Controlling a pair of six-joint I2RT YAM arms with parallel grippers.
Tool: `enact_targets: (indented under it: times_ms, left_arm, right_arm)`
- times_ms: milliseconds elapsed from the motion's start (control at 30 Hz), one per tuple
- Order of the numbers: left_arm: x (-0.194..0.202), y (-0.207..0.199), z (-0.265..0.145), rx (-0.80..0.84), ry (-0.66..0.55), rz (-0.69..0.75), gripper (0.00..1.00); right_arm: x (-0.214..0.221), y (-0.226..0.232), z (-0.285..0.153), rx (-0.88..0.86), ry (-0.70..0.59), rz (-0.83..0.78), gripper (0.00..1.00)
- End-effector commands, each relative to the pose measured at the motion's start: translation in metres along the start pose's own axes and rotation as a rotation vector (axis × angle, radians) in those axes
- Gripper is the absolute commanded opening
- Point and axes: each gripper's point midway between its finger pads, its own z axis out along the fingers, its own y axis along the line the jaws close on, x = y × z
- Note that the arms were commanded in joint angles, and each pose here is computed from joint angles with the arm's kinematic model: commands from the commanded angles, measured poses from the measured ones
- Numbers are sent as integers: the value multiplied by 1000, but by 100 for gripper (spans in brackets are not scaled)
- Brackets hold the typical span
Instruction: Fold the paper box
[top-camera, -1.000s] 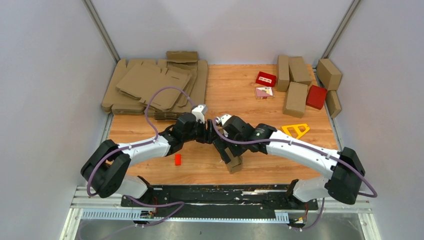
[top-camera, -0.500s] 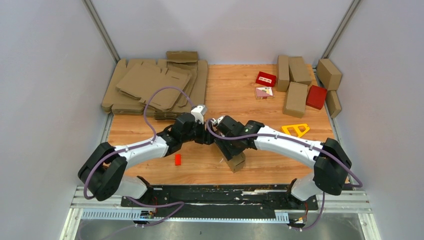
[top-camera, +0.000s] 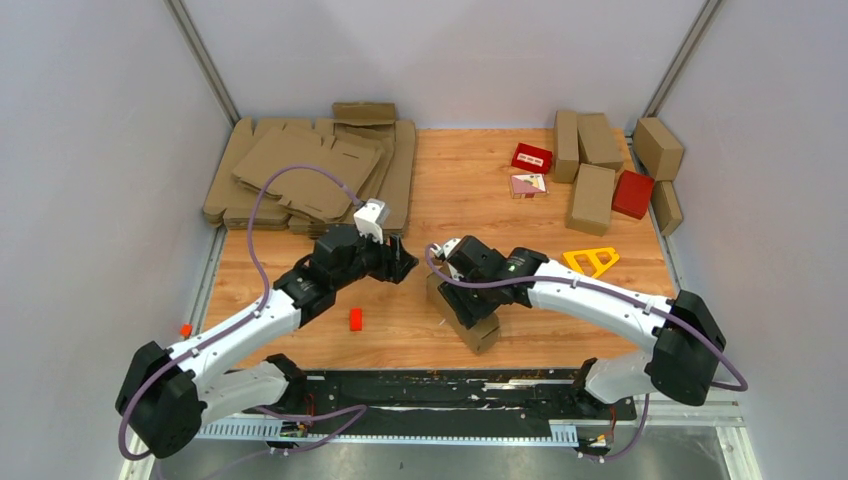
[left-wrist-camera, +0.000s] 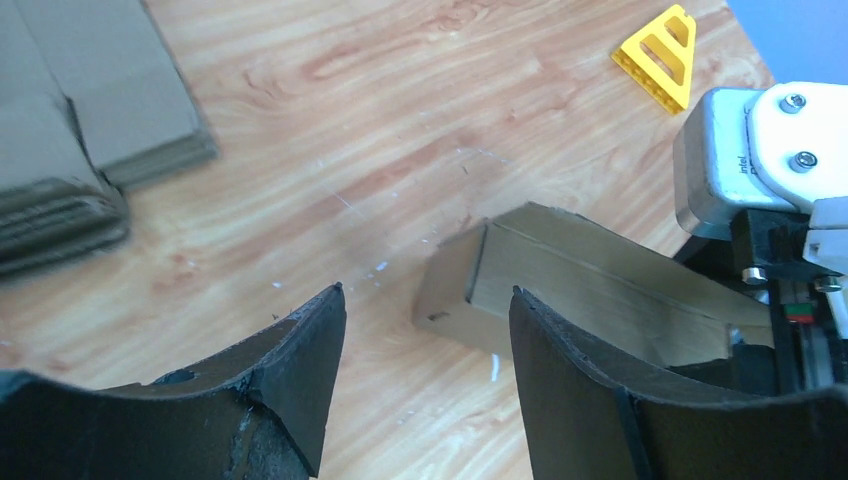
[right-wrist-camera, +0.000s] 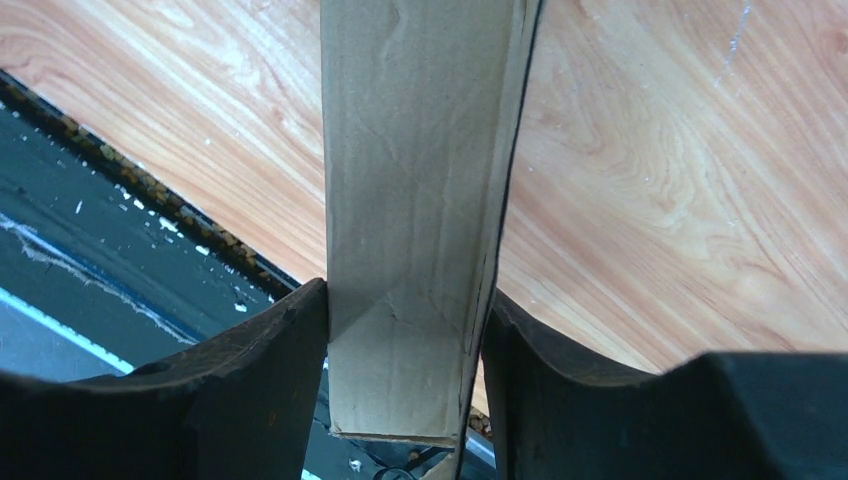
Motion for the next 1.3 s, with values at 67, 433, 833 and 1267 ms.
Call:
enact_targets:
  times_ms: [67, 433, 833, 1267]
  left_arm:
    - [-22, -6, 3, 77, -94, 228, 68]
    - [-16, -32, 32, 261, -53, 314, 65]
    - [5, -47, 39, 395, 34, 325, 31]
    - [6, -53, 36, 412, 62, 274, 1]
  right_arm:
    - [5, 8, -11, -72, -9, -44, 56]
    - [5, 10, -9, -86, -8, -63, 56]
    - [-6, 8, -5, -66, -30, -62, 56]
    - [-8, 6, 6, -44, -5, -56, 55]
